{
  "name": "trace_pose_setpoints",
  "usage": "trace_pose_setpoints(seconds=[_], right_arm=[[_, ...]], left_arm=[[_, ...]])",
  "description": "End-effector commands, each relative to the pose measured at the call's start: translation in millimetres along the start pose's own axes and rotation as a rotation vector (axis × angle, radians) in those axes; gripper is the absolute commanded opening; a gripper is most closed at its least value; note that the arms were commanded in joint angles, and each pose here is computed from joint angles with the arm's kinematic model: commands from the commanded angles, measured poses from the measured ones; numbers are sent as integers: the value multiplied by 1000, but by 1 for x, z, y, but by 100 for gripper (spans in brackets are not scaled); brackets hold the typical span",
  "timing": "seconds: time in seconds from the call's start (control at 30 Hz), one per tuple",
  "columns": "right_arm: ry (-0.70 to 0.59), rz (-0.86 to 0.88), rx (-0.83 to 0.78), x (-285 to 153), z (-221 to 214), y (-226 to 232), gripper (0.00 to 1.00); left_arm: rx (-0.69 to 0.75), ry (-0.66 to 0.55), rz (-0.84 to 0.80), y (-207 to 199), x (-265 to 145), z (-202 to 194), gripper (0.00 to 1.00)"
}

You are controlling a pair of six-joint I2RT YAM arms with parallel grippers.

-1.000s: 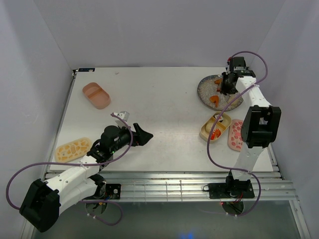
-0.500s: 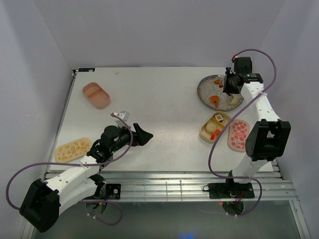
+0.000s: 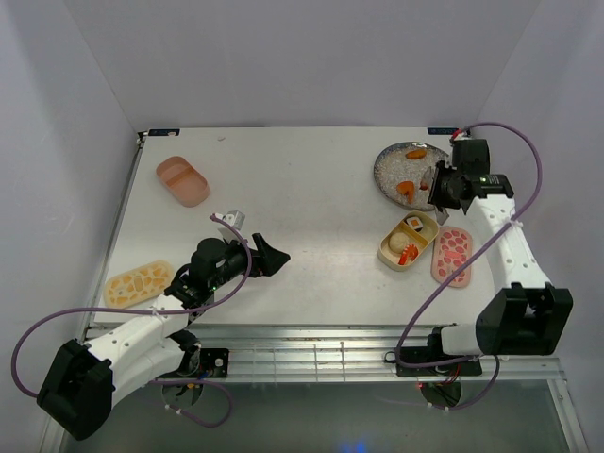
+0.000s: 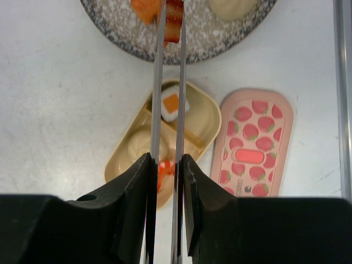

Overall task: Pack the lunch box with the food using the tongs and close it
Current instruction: Place the fake food in the packing box.

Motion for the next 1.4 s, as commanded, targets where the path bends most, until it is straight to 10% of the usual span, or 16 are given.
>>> trace_pose_setpoints(seconds=[0.0,1.37], right_arm=[[-11,21,33,-19,-16,5,30],[54,-85,76,-34,-97,-14,43]], left_arm=[[6,2,-9,-4,1,1,98],[-2,15,-3,-2,3,-2,98]])
Point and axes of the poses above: each gripper's point midway between its finger pads, its own x axis out along the fingers, its own y axis along the line the jaws close on, z = x × y, the point moved 3 cm from there along -x, back along the fingers, and after that the axes turned 5 degrees about -x, right-handed, at the moved point
